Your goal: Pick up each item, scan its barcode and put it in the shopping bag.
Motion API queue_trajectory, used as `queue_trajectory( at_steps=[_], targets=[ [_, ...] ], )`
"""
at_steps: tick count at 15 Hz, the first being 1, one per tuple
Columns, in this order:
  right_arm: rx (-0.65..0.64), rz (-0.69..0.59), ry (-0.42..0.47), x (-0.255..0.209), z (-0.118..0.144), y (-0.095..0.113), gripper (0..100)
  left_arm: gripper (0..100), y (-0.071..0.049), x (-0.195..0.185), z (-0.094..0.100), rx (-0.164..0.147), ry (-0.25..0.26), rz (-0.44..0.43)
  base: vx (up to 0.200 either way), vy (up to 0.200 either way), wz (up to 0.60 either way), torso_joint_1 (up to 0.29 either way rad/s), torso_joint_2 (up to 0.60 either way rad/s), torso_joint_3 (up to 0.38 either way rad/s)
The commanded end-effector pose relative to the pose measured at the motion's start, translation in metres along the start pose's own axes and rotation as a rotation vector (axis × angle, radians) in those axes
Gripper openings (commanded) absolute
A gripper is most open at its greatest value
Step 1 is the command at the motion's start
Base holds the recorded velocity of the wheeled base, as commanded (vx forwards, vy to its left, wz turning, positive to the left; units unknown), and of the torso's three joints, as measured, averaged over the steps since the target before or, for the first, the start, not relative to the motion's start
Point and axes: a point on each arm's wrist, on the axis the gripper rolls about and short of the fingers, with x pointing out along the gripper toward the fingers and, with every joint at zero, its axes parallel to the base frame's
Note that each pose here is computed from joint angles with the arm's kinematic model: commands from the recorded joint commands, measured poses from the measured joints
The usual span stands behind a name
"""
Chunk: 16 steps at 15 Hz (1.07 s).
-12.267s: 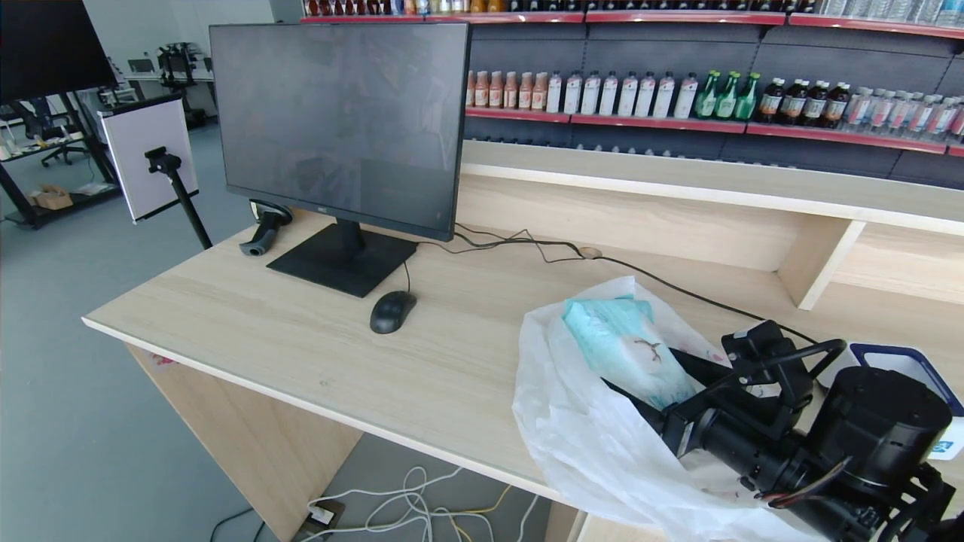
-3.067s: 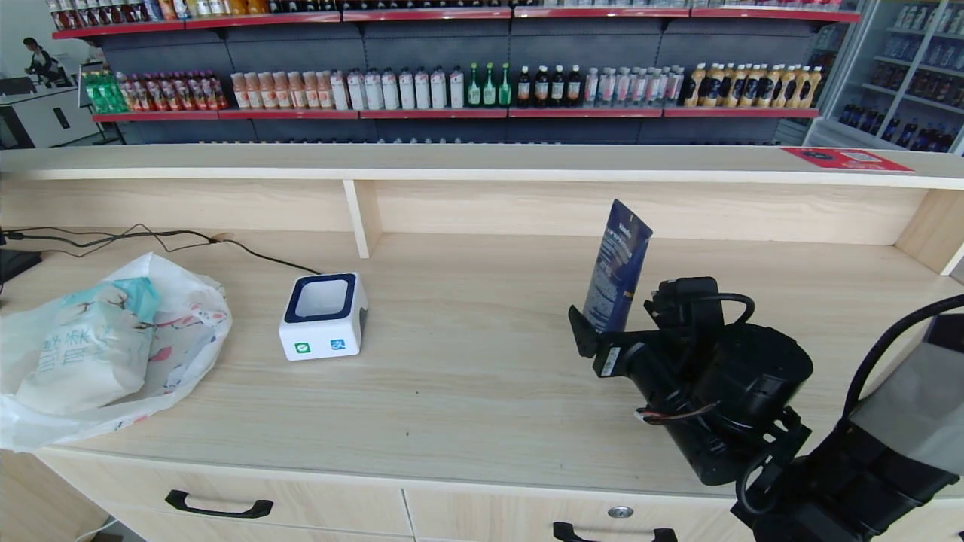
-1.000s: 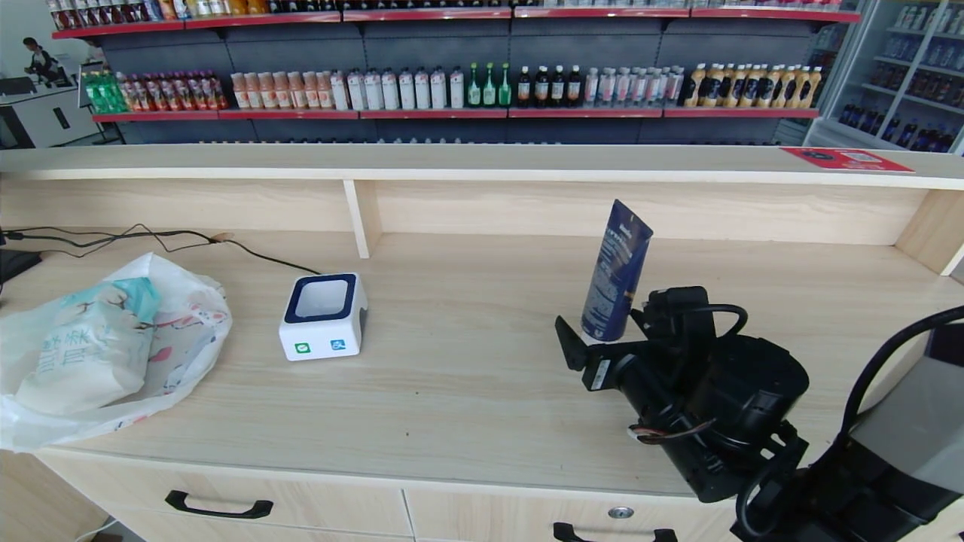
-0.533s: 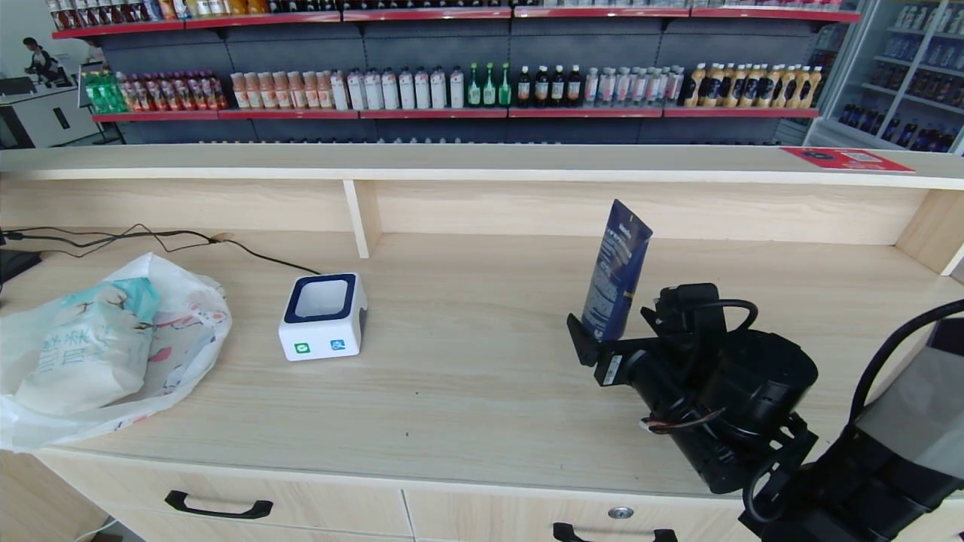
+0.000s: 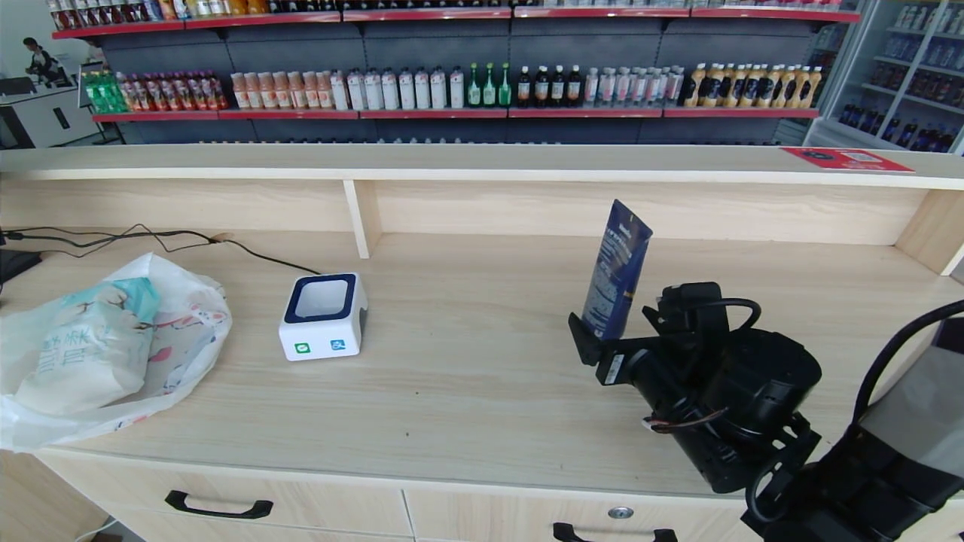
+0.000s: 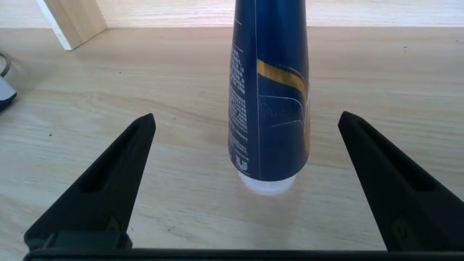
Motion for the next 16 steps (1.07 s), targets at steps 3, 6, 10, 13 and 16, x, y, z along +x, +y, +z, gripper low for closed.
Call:
queue_trajectory(
  at_steps=[3, 6, 10, 13, 16],
  targets=[
    [-0.001, -0.003, 0.007, -0.0015, -0.0013, -0.0016, 100, 100, 0.0, 0.0, 0.0, 0.0, 0.0, 0.0, 0.0, 0.0, 0.0, 0.0, 0.0, 0.0],
    [-0.006, -0.002, 0.019, -0.002, -0.0043, -0.0019, 100, 100, 0.0, 0.0001, 0.0001, 0.0, 0.001, 0.0, 0.0, 0.0, 0.0, 0.0, 0.0, 0.0],
    [-0.008, -0.001, 0.023, -0.0033, -0.0048, -0.002, 100, 100, 0.0, 0.0001, 0.0001, 0.0, 0.001, 0.0, 0.0, 0.0, 0.0, 0.0, 0.0, 0.0],
    [0.0, 0.0, 0.003, -0.0073, 0.0033, -0.0033, 100, 100, 0.0, 0.0, 0.0, 0.0, 0.0, 0.0, 0.0, 0.0, 0.0, 0.0, 0.0, 0.0],
    [-0.002, 0.004, 0.011, -0.0094, 0.0021, -0.0027, 100, 100, 0.0, 0.0001, 0.0001, 0.0, 0.001, 0.0, 0.0, 0.0, 0.0, 0.0, 0.0, 0.0]
  ],
)
